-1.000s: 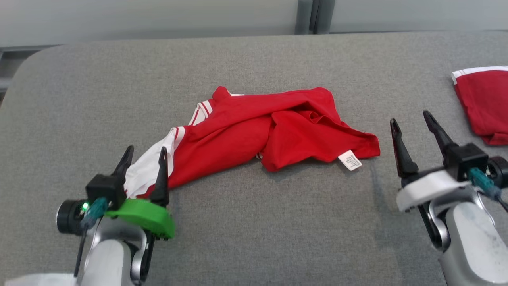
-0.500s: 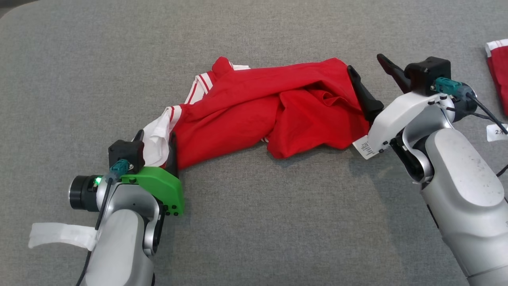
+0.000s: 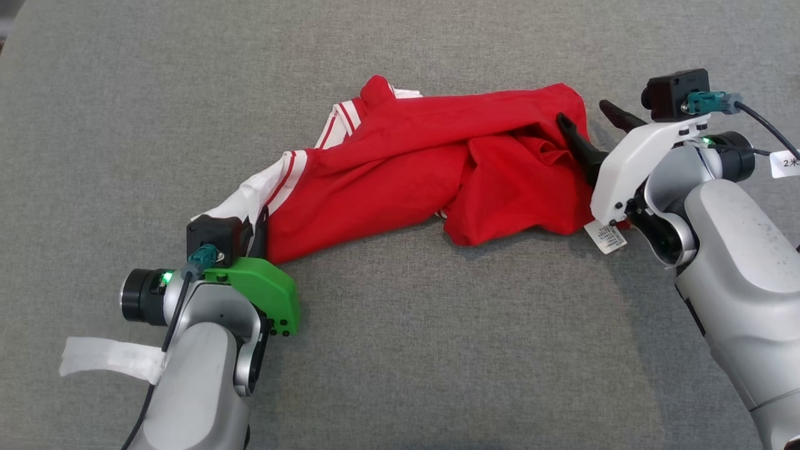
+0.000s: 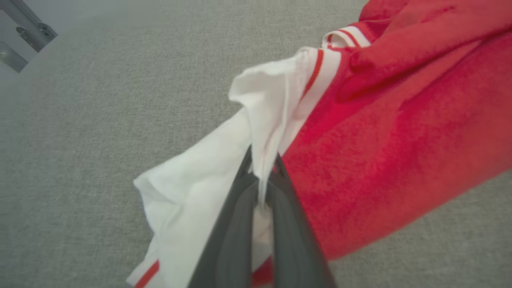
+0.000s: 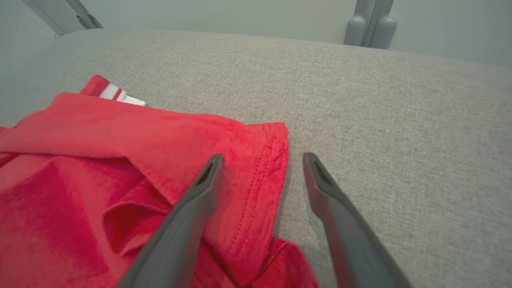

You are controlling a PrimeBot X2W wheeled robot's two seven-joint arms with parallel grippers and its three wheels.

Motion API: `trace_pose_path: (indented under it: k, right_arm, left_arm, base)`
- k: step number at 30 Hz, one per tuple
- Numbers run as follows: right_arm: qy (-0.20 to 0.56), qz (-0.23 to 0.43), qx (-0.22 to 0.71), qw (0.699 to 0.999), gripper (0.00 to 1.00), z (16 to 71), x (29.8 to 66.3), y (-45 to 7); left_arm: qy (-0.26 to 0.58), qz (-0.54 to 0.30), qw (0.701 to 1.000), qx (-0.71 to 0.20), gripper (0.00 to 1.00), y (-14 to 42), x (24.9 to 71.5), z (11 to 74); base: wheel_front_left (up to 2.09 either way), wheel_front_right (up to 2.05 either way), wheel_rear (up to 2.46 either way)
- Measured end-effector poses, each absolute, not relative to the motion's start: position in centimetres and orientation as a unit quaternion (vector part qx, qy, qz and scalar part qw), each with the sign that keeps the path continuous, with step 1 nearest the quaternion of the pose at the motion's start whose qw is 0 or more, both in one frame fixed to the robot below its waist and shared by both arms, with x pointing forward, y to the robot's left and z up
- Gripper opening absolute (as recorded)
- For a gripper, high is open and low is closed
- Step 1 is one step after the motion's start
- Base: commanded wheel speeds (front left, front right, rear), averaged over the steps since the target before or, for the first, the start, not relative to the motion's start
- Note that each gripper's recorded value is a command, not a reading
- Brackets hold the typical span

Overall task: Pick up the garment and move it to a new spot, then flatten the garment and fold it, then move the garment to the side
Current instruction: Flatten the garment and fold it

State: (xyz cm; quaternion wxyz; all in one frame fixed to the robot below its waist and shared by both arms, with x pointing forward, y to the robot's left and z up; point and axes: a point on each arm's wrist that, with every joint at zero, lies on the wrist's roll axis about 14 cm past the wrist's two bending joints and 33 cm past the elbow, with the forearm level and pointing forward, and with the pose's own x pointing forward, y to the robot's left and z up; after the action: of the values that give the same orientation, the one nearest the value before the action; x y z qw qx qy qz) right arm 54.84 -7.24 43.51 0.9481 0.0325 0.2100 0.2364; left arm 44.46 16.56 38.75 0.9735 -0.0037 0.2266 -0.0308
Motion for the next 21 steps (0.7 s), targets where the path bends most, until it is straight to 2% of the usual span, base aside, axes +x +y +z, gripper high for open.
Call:
trace_pose_path:
  k: [4, 12, 13, 14, 15, 16, 18, 19, 20, 21]
  right_arm:
    - [0.225, 0.239, 0.015, 0.944, 1.00, 42.4, 54.7, -7.3]
    - [0.254, 0.229, 0.056, 0.938, 1.00, 40.7, 54.8, -6.7]
    - [0.255, 0.231, 0.064, 0.937, 0.76, 40.6, 54.8, -6.3]
    - [0.255, 0.233, 0.070, 0.936, 0.42, 40.6, 54.8, -6.0]
    - [0.258, 0.234, 0.076, 0.934, 0.42, 40.5, 54.7, -5.8]
    - [0.263, 0.233, 0.086, 0.932, 0.16, 40.3, 54.6, -5.6]
    - [0.271, 0.231, 0.100, 0.929, 0.15, 39.9, 54.5, -5.6]
    - [0.274, 0.230, 0.102, 0.928, 0.04, 39.8, 54.5, -5.6]
    - [0.275, 0.231, 0.108, 0.927, 0.00, 39.8, 54.4, -5.5]
    - [0.275, 0.232, 0.113, 0.926, 0.00, 39.9, 54.4, -5.4]
  left_arm:
    - [0.225, -0.028, 0.974, -0.005, 0.00, 16.8, 44.4, 38.7]
    - [0.218, -0.030, 0.975, -0.006, 0.00, 16.7, 44.6, 38.9]
    - [0.218, -0.029, 0.975, -0.006, 0.00, 16.7, 44.6, 38.9]
    - [0.219, -0.028, 0.975, -0.006, 0.00, 16.8, 44.5, 38.8]
    - [0.219, -0.028, 0.975, -0.007, 0.00, 16.8, 44.5, 38.8]
    - [0.219, -0.027, 0.975, -0.008, 0.00, 16.8, 44.6, 38.8]
    - [0.219, -0.028, 0.975, -0.008, 0.00, 16.7, 44.6, 38.7]
    - [0.220, -0.028, 0.975, -0.008, 0.00, 16.7, 44.6, 38.7]
    - [0.219, -0.028, 0.975, -0.008, 0.00, 16.7, 44.6, 38.7]
    - [0.218, -0.028, 0.975, -0.008, 0.00, 16.8, 44.7, 38.7]
  base:
    - [0.00, 0.00, 0.00]
    - [0.00, 0.00, 0.00]
    - [0.00, 0.00, 0.00]
    - [0.00, 0.00, 0.00]
    - [0.00, 0.00, 0.00]
    - [0.00, 0.00, 0.00]
    - [0.00, 0.00, 0.00]
    - [0.00, 0.00, 0.00]
    - [0.00, 0.00, 0.00]
    - [0.00, 0.00, 0.00]
